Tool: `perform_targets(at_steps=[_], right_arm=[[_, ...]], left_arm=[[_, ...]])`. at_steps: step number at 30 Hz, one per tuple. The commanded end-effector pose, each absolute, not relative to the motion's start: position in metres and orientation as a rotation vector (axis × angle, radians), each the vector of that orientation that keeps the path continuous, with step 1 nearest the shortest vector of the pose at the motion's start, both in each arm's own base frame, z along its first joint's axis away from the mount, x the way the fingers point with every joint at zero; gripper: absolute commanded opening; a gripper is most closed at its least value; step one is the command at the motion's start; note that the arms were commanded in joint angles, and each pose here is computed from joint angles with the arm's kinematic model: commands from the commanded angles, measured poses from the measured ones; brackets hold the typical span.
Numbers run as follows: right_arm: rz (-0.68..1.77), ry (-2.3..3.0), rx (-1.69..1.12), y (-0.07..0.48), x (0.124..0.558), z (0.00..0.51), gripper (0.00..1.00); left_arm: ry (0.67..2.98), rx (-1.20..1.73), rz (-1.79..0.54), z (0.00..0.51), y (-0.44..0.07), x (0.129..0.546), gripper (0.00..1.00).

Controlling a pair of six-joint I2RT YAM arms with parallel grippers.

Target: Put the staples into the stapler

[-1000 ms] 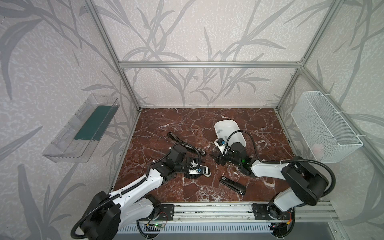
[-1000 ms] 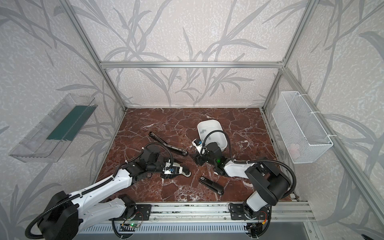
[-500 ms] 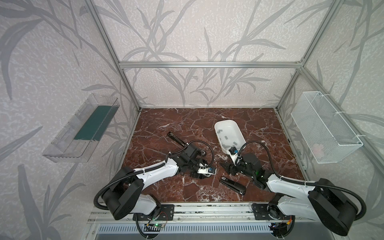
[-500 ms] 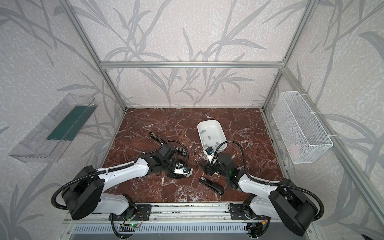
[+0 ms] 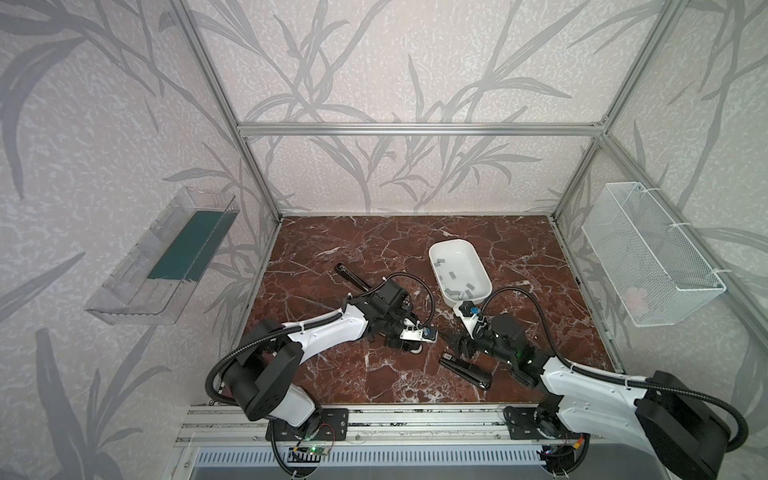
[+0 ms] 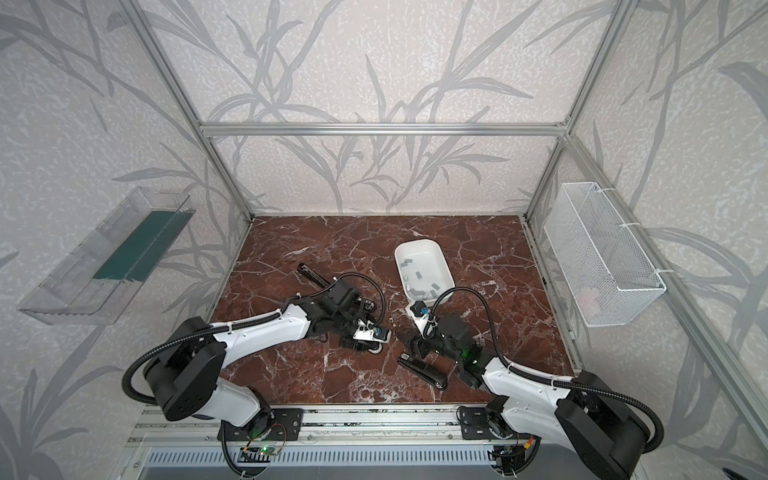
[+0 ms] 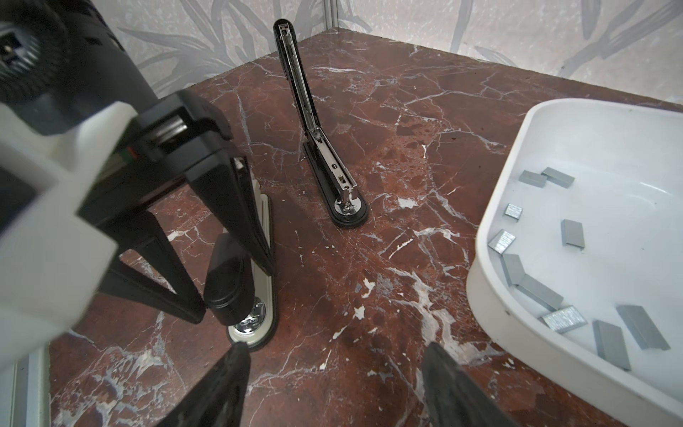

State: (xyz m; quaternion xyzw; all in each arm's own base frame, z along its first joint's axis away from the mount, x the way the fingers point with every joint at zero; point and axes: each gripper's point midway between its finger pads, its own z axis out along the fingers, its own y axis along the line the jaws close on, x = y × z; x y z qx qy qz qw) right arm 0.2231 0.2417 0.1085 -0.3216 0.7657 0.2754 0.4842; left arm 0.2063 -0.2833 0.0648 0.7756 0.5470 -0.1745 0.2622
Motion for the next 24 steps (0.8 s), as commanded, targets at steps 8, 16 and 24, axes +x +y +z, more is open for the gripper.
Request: perform_targets(at_steps=[8,16,24], right_arm=[[0.646,1.886,-0.821,0.245,0.221,0.099,0.74],[0.653,1.878,-0.844,0.248,0.218,0.094,0.74],[0.662,1.767,-1.056,0.283,0.188,0.089,0.74]], left_arm=[[1.491,2.248,-0.572,0.054,-0.281,0.194,0.54],[1.457,2.269,-0.6,0.057,-0.283,0.192,0.35],[1.38,2.246,-0.599,0.076,-0.286,0.189,0.23]])
